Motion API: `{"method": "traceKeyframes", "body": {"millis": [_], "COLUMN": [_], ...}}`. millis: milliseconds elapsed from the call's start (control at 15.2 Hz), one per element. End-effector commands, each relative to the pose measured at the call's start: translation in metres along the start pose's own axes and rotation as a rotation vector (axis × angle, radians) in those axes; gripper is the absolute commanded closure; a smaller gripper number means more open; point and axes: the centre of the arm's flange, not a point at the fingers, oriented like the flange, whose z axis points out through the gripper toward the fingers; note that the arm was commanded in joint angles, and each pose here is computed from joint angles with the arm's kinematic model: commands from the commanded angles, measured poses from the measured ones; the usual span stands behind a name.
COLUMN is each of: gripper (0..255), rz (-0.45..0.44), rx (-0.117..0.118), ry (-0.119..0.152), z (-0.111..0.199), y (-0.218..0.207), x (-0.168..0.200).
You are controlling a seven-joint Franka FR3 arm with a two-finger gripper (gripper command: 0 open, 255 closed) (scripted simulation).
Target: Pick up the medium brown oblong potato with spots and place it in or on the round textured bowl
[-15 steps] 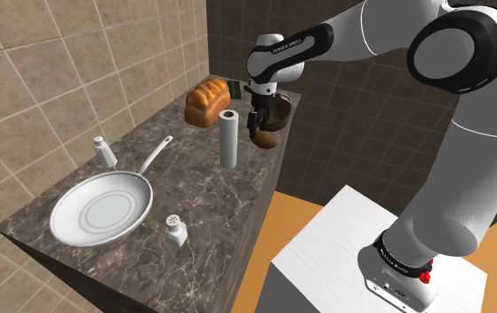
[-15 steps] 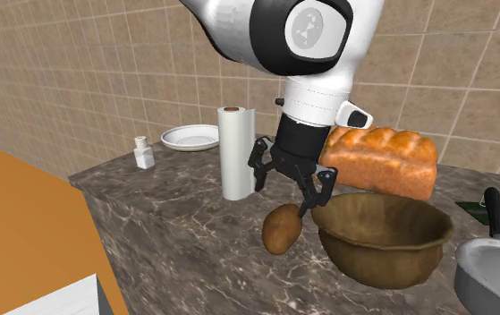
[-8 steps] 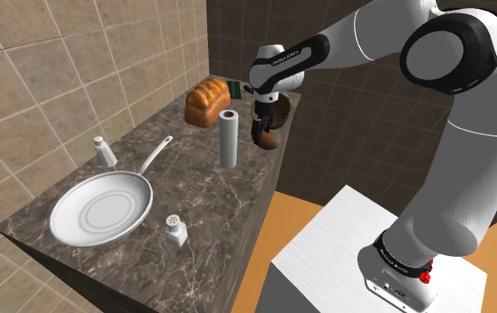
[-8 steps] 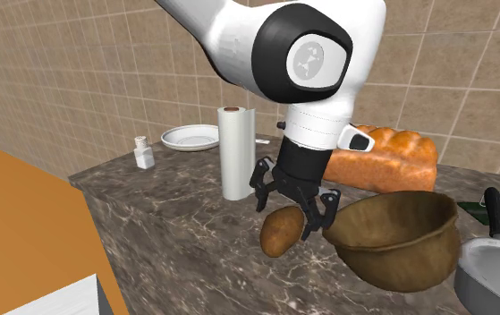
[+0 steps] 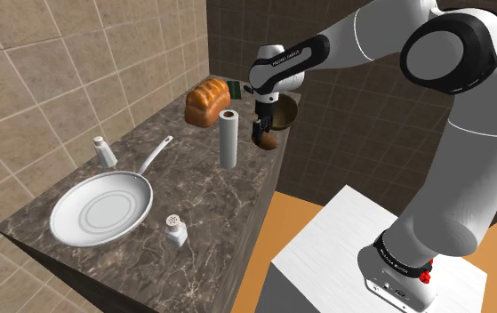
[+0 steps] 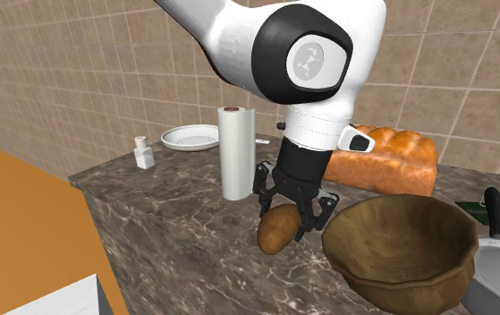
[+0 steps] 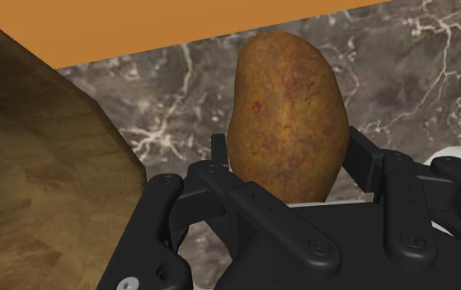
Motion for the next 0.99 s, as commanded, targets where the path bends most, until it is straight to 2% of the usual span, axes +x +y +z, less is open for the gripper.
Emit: {"method": "traceKeyframes", "body": {"millis": [0, 264, 924], "gripper": [255, 255, 255], "rz": [0.001, 0.001, 0.001], "rx": [0.000, 0.000, 0.000], "ry": [0.000, 0.000, 0.000], "z": [0.000, 0.000, -0.052], "y": [0.000, 0.001, -0.008], "x": [0.000, 0.000, -0.005]}}
